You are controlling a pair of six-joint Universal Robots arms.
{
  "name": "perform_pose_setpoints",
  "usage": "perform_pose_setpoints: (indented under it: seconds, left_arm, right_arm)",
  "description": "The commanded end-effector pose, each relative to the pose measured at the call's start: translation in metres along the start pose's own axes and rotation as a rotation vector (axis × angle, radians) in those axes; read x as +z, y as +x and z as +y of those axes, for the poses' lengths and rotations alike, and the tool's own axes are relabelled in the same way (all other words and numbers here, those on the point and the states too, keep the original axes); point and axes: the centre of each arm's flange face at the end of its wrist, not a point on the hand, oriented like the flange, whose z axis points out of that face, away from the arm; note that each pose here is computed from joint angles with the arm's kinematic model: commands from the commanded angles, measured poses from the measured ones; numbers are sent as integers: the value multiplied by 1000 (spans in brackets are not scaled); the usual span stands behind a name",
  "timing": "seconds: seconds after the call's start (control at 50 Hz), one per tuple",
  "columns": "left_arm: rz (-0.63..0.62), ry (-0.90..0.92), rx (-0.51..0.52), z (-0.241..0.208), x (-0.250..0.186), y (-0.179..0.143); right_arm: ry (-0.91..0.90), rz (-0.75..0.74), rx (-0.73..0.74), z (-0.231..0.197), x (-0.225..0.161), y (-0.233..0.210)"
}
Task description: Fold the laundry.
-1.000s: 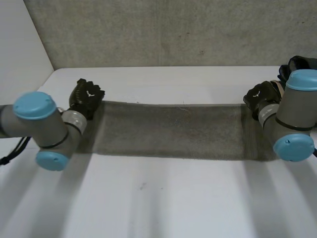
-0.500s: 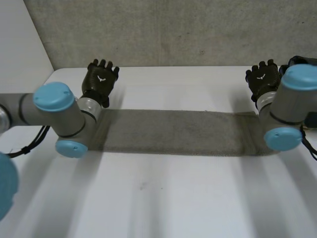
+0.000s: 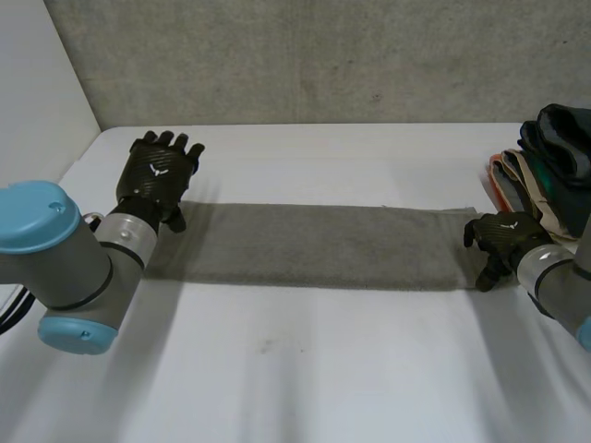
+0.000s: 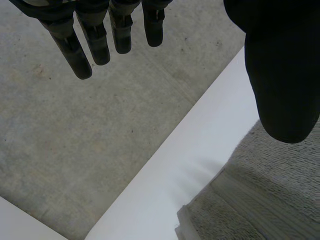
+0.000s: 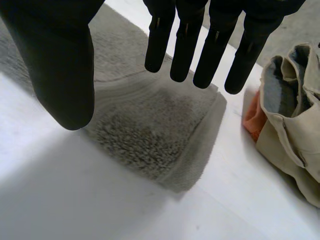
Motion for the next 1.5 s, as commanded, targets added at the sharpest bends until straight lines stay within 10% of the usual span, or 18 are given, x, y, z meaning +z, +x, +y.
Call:
perform_pose_setpoints:
  seconds: [0.02, 0.36, 0.6, 0.78, 0.96, 1.16, 1.34, 1.5]
  left_arm:
    - [1, 2, 0, 1, 0, 1]
    - [-39, 37, -5, -19, -14, -16]
    - [-73, 54, -117, -26, -20, -30]
    - [-56, 44, -127, -24, -24, -24]
    - [0, 118, -135, -49, -26, -3]
    - [138, 200, -230, -81, -35, 46]
    - [274, 134, -243, -54, -22, 115]
    - [123, -53, -170, -11, 2, 123]
  right_arm:
    - [-2, 42, -86, 14, 17, 1]
    - [-125, 423, -480, 21, 10, 113]
    - [677, -88, -748, -88, -28, -116]
    - [814, -510, -824, -35, -68, -254]
    - [609, -289, -679, -48, -56, -232]
    - [428, -279, -117, -75, -66, -149]
    - [216, -226, -121, -34, -48, -120]
    - [162, -167, -162, -14, -34, -108]
